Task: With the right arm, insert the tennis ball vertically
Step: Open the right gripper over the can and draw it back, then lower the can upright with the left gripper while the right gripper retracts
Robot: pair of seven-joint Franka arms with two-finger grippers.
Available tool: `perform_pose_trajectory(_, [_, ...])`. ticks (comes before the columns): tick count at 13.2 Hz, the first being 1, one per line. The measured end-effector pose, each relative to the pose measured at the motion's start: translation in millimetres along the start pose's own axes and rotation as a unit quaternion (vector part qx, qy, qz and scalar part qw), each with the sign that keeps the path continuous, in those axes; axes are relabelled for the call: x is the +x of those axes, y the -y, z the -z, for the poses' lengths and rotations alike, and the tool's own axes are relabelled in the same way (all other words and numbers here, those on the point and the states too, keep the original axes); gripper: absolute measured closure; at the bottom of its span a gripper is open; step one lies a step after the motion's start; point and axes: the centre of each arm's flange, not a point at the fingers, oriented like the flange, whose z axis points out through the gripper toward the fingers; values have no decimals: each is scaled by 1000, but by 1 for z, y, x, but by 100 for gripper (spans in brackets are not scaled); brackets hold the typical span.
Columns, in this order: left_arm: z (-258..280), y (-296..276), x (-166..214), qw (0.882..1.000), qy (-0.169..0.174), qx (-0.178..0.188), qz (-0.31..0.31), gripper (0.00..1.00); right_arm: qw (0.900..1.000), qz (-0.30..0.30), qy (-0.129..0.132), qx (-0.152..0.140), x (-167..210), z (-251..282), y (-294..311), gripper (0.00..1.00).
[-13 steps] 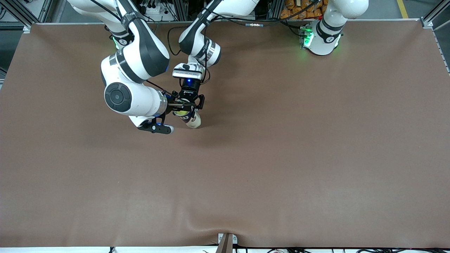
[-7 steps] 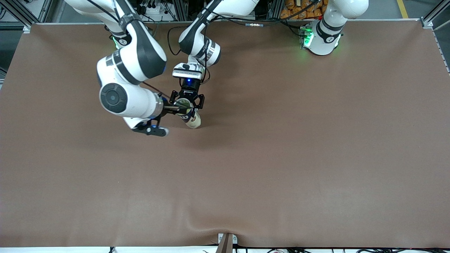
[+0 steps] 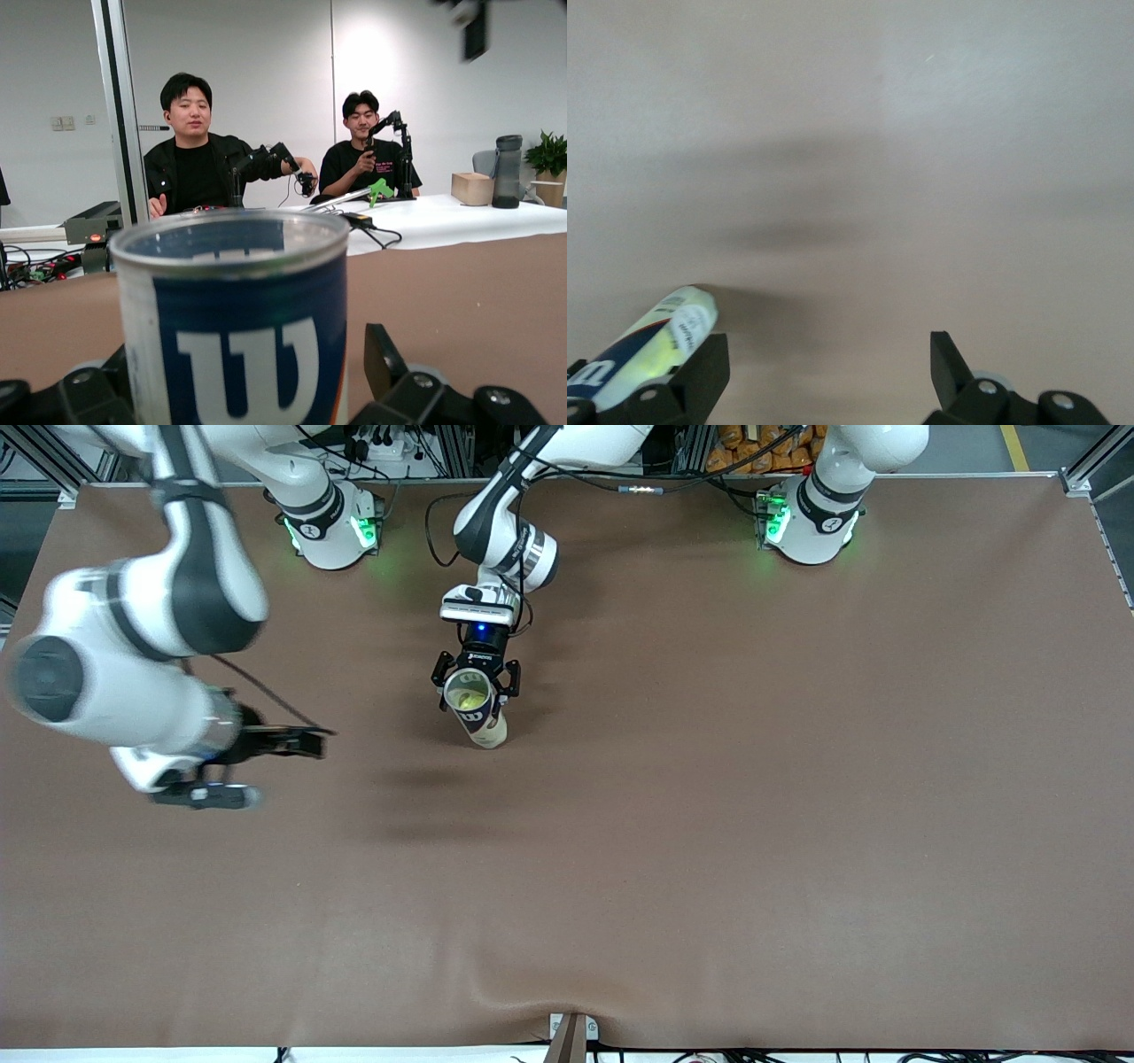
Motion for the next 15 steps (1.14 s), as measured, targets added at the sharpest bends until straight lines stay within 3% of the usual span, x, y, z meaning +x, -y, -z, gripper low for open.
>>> perform_pose_trajectory(4, [16,0,-14,1000,14,-3,-4,0,999,3,-41,-5,-17,59,-68,0])
perform_pose_trajectory(8, [30,10,-31,999,36,0,-14,0,997,6,-77,-1,-59,124,-83,0])
perform_pose_trajectory(11, [34,13,-36,999,41,1,-14,0,997,9,-81,2,-84,150,-85,0])
perform_pose_trajectory(15, [72,-6,-40,998,63,-5,22,0,996,-3,-95,-4,-86,164,-103,0])
